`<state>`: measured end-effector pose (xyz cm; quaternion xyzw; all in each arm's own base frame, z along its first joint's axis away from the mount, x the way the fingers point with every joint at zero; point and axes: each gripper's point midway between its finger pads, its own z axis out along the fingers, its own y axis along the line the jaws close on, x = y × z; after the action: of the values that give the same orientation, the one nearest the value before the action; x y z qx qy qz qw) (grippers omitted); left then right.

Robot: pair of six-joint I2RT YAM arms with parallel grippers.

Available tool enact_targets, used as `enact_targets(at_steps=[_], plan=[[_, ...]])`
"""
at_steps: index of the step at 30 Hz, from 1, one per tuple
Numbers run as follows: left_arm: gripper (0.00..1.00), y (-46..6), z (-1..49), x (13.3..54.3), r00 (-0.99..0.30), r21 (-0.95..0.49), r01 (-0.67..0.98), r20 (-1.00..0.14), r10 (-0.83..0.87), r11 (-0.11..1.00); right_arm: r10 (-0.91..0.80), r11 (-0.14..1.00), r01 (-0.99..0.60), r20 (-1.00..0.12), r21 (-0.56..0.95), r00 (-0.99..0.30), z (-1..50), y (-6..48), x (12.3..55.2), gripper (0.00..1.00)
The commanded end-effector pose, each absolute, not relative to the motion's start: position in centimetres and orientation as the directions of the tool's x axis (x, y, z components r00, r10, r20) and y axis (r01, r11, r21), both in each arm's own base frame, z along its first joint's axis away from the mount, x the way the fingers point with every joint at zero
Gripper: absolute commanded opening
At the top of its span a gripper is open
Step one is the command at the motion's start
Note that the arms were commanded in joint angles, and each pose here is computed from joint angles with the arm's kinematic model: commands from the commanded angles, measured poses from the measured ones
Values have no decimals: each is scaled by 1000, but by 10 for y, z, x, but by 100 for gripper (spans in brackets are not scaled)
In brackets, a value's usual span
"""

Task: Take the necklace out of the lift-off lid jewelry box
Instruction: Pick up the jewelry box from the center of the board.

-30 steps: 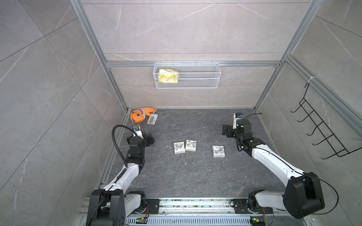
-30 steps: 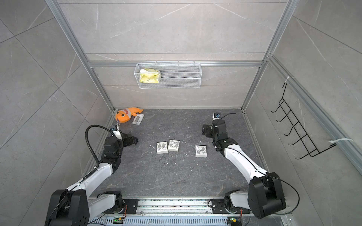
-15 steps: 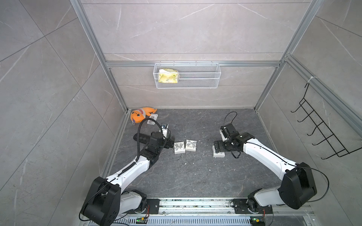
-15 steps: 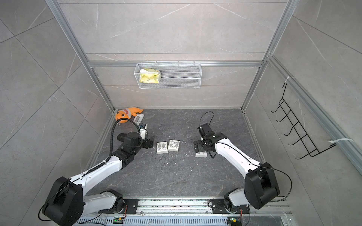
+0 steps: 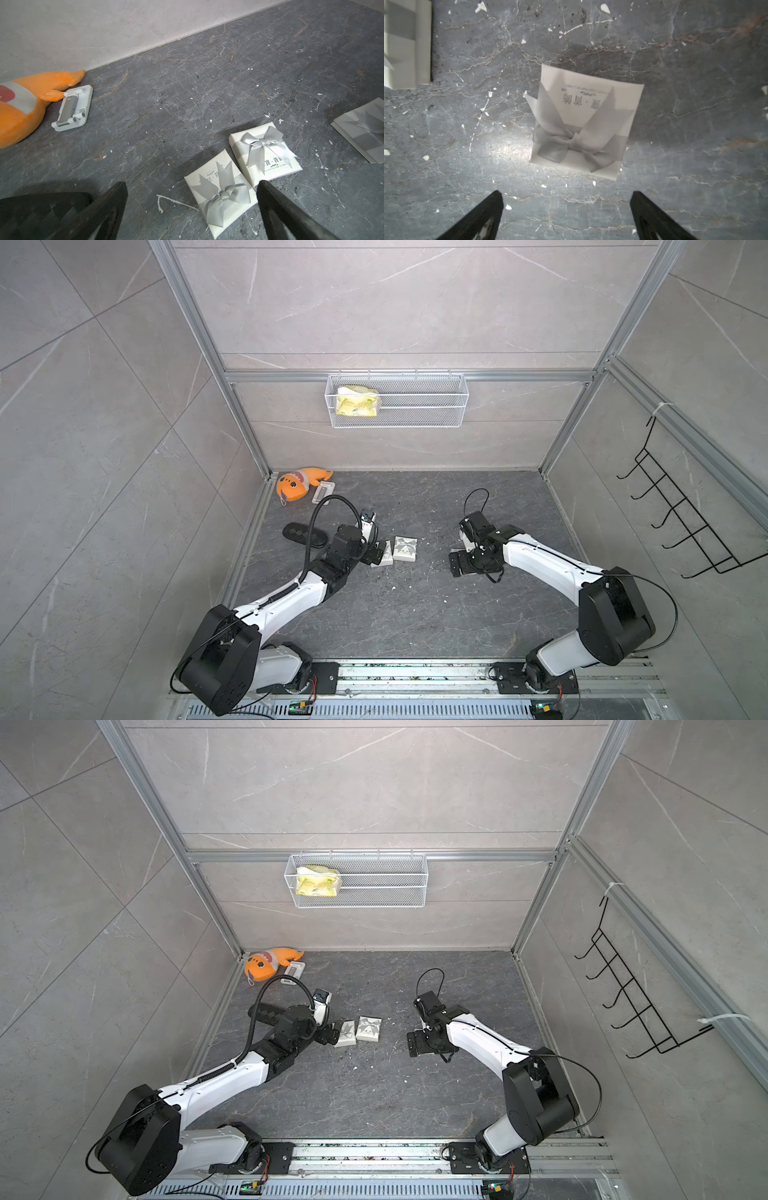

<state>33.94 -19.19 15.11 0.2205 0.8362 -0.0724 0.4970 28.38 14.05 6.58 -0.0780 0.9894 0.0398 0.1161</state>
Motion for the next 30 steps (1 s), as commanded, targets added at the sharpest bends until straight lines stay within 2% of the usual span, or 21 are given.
enact_targets(at_steps=[1, 20, 30], plan=[[100, -210, 181, 346, -337, 73, 469, -906, 255, 880, -123, 989, -138, -241, 46, -963, 58, 142, 292, 98], [100, -217, 175, 335, -337, 80, 490, -901, 274, 868, -74, 997, -80, -290, 8, -954, 41, 140, 326, 88], [100, -225, 168, 335, -353, 68, 513, -892, 282, 856, -86, 994, -100, -281, 36, -956, 41, 141, 325, 74]])
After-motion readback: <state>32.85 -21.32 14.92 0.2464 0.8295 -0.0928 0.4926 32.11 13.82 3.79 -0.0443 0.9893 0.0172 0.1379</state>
